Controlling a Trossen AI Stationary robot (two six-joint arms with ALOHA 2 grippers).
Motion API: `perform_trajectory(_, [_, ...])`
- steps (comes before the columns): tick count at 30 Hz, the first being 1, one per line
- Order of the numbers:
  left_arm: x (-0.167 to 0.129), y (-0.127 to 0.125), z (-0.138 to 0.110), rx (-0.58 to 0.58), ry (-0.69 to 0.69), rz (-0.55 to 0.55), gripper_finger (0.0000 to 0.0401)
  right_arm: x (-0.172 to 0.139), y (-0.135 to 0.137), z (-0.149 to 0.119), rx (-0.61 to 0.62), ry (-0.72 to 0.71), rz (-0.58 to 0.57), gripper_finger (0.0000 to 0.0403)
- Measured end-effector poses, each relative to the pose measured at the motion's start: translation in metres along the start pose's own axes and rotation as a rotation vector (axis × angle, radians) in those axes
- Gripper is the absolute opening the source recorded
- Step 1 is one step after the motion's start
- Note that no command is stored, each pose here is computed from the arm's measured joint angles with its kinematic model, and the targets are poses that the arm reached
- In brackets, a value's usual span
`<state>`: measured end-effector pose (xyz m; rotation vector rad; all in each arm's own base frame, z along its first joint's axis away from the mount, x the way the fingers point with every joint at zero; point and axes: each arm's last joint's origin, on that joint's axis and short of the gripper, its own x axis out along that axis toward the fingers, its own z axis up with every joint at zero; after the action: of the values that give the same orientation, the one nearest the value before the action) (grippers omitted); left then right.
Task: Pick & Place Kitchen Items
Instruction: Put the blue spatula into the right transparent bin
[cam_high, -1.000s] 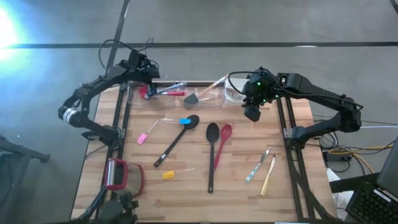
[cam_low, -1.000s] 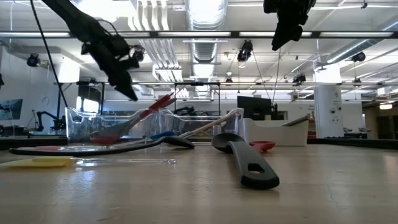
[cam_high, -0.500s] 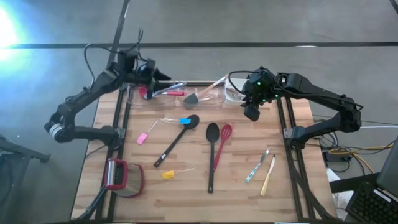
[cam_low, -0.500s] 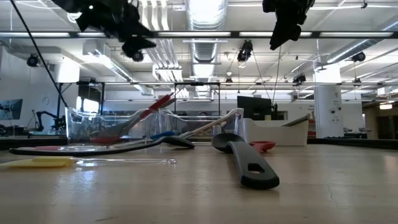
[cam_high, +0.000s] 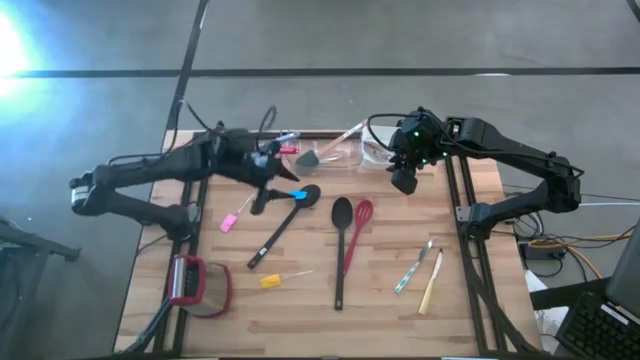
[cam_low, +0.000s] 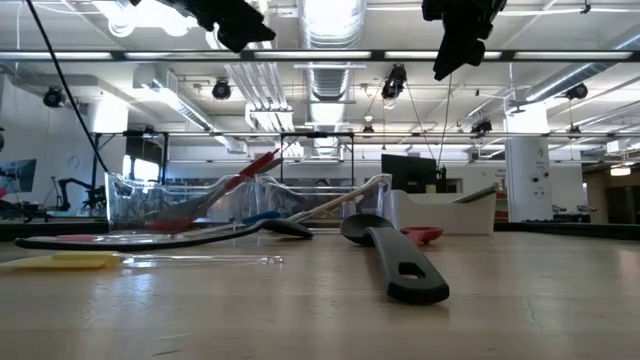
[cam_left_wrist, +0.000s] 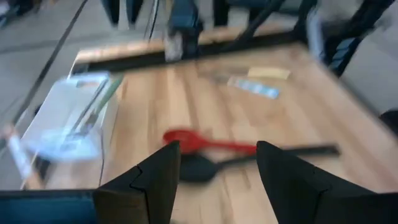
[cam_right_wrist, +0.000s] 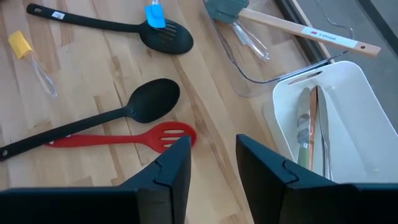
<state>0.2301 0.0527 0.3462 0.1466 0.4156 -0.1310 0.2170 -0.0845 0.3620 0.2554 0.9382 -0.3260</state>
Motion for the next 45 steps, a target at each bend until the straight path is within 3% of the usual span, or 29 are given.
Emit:
perform_trajectory(5, [0.011,-0.013,-0.018,-0.065,0.2,0.22,0.0216,0.0,0.0,0.0,-0.004,0.0,0.0,0.0111])
perform_trajectory(16, [0.056,-0.015,-0.115,0.015,0.616,0.528,0.0216,0.0,0.0,0.001,-0.005,-0.01,0.0,0.0111])
perform_trajectory(22, [0.077,-0.017,-0.146,0.032,0.677,0.507,0.0216,0.0,0.0,0.001,-0.004,-0.012,0.0,0.0118])
perform_trajectory(38, [0.113,-0.007,-0.177,0.133,0.803,0.549,0.0212,0.0,0.0,0.001,-0.005,-0.014,0.0,0.01])
perform_trajectory(42, [0.118,-0.005,-0.181,0.123,0.806,0.539,0.0182,0.0,0.0,0.001,-0.005,-0.014,0.001,0.0103])
perform_trajectory(45, [0.12,-0.005,-0.183,0.12,0.803,0.538,0.0135,0.0,0.0,0.001,-0.005,-0.014,0.0,0.0107])
